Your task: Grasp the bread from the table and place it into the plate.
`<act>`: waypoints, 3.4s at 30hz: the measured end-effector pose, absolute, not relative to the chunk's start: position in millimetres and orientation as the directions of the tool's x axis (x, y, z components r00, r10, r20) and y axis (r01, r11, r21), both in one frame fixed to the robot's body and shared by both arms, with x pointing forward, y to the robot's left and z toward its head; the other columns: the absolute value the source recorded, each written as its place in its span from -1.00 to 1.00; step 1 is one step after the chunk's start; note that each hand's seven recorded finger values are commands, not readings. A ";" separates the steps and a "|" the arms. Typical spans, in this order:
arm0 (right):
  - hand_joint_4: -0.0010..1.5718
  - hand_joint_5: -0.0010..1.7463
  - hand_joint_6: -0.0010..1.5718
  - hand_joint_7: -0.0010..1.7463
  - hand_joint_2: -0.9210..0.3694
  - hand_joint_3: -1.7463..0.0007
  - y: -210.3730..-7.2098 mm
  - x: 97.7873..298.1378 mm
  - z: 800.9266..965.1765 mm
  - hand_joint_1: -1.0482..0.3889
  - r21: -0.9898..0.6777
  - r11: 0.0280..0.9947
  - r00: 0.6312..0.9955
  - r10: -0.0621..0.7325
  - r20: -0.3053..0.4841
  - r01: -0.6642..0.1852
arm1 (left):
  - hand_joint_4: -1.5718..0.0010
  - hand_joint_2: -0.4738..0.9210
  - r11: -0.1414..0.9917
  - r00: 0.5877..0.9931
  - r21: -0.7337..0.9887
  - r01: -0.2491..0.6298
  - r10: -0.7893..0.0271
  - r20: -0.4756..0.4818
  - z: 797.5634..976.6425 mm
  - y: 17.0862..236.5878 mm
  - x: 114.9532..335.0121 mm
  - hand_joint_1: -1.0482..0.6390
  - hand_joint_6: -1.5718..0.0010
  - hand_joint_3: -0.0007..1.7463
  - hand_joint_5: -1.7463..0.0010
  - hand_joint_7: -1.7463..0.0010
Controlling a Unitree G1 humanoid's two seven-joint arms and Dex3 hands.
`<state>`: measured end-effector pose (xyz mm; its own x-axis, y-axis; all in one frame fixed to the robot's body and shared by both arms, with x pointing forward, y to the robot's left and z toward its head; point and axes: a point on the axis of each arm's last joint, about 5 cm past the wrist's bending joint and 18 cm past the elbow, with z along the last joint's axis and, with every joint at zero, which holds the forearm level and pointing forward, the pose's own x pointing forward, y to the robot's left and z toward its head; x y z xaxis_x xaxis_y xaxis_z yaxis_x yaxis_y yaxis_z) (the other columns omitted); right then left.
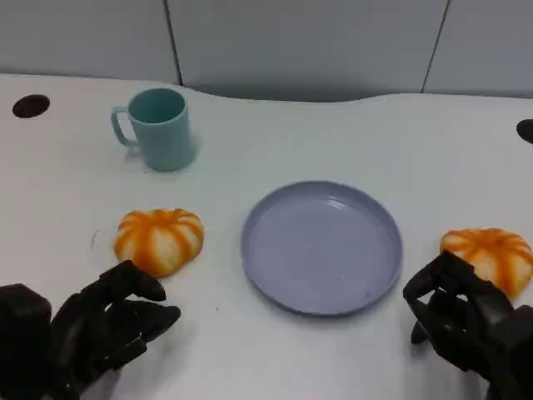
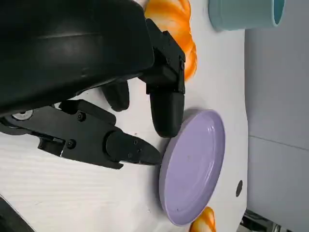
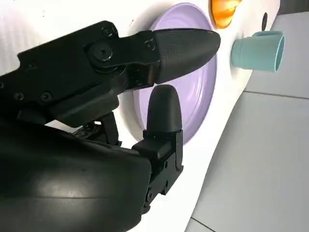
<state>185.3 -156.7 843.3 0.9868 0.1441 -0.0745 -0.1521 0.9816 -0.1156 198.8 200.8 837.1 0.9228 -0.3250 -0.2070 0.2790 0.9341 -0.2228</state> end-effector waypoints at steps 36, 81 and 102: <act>-0.30 1.00 -0.51 1.00 -1.00 0.60 -144.8 186.5 842.6 0.10 -0.111 0.981 0.985 0.152 -0.086 -0.161 | 1.00 0.72 0.004 0.862 0.952 0.306 -0.425 -0.276 942.1 187.6 282.2 -0.39 0.85 -1.00 1.00 0.99; -0.26 1.00 -0.51 1.00 -1.00 0.58 -148.3 173.8 845.0 0.11 -0.092 0.985 0.987 0.140 -0.083 -0.148 | -0.03 0.97 0.357 0.947 0.883 0.304 -0.215 -0.239 869.7 152.0 303.3 0.04 0.26 -0.94 -1.00 -1.00; -0.26 1.00 -0.52 1.00 -1.00 0.58 -142.0 174.8 845.0 0.12 -0.075 0.987 0.985 0.134 -0.108 -0.143 | -0.08 0.94 0.879 0.924 0.332 0.343 -0.379 0.047 903.2 141.4 309.1 0.04 0.22 -0.96 -1.00 -1.00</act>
